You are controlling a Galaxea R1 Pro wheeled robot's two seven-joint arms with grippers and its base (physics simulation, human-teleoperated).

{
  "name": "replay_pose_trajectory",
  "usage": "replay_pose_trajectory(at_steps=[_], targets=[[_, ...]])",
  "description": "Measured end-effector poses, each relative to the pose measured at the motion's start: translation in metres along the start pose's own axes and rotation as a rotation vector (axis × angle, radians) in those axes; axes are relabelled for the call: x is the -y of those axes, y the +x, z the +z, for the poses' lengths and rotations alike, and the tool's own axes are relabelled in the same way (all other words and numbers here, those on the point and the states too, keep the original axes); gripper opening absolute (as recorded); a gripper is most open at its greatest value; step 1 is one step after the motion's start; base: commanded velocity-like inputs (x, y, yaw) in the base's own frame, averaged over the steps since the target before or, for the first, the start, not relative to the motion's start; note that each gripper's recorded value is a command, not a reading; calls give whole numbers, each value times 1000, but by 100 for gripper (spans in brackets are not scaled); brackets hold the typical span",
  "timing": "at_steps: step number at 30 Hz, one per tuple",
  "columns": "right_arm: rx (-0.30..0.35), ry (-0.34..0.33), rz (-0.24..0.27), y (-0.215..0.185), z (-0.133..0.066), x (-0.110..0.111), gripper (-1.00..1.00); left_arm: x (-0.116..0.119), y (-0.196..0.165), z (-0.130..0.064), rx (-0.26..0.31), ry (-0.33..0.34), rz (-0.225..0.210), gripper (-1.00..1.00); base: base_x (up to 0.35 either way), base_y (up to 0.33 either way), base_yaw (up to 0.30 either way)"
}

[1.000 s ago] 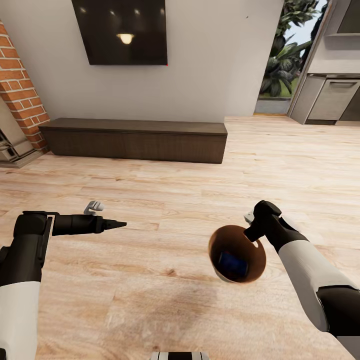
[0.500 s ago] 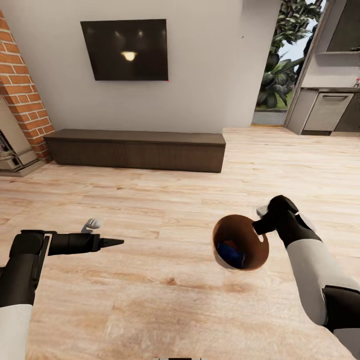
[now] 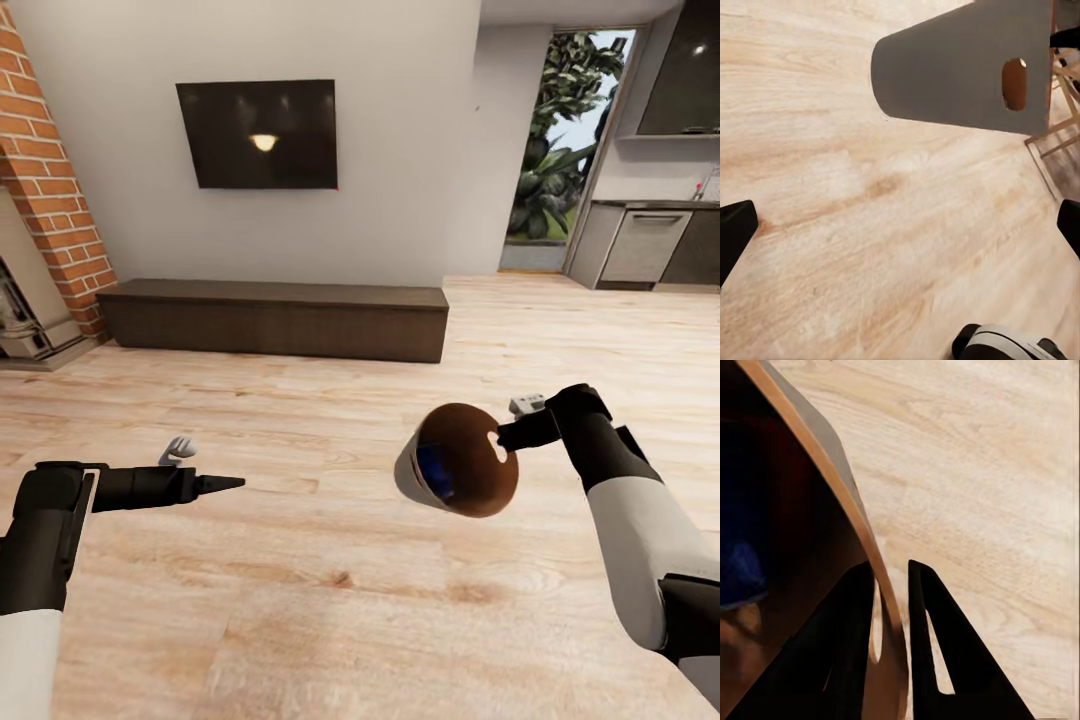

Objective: Put the three can of soda from the living room inside the tash can in the kitchen.

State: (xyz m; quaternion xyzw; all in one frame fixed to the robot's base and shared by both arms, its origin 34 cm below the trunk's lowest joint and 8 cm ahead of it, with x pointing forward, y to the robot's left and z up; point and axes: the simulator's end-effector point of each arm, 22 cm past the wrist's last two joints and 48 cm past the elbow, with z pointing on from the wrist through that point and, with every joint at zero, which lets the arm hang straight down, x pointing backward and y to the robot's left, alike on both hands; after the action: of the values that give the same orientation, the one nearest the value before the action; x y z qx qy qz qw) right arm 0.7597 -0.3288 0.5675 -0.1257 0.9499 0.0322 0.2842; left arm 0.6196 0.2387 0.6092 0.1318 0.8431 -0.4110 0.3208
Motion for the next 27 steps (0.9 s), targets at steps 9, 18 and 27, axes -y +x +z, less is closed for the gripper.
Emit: replay_pose_trajectory(at_steps=[9, 18, 27], targets=[[33, -18, 11, -17, -18, 12, -100, 10, -17, -7, 0, 3, 0, 100, 0, 0, 0], [37, -31, 19, -31, -32, 12, -100, 20, -34, -14, 0, 3, -1, 100, 0, 0, 0], [37, -19, 25, -44, -49, 24, -100, 30, -51, -21, 0, 3, -1, 100, 0, 0, 0]])
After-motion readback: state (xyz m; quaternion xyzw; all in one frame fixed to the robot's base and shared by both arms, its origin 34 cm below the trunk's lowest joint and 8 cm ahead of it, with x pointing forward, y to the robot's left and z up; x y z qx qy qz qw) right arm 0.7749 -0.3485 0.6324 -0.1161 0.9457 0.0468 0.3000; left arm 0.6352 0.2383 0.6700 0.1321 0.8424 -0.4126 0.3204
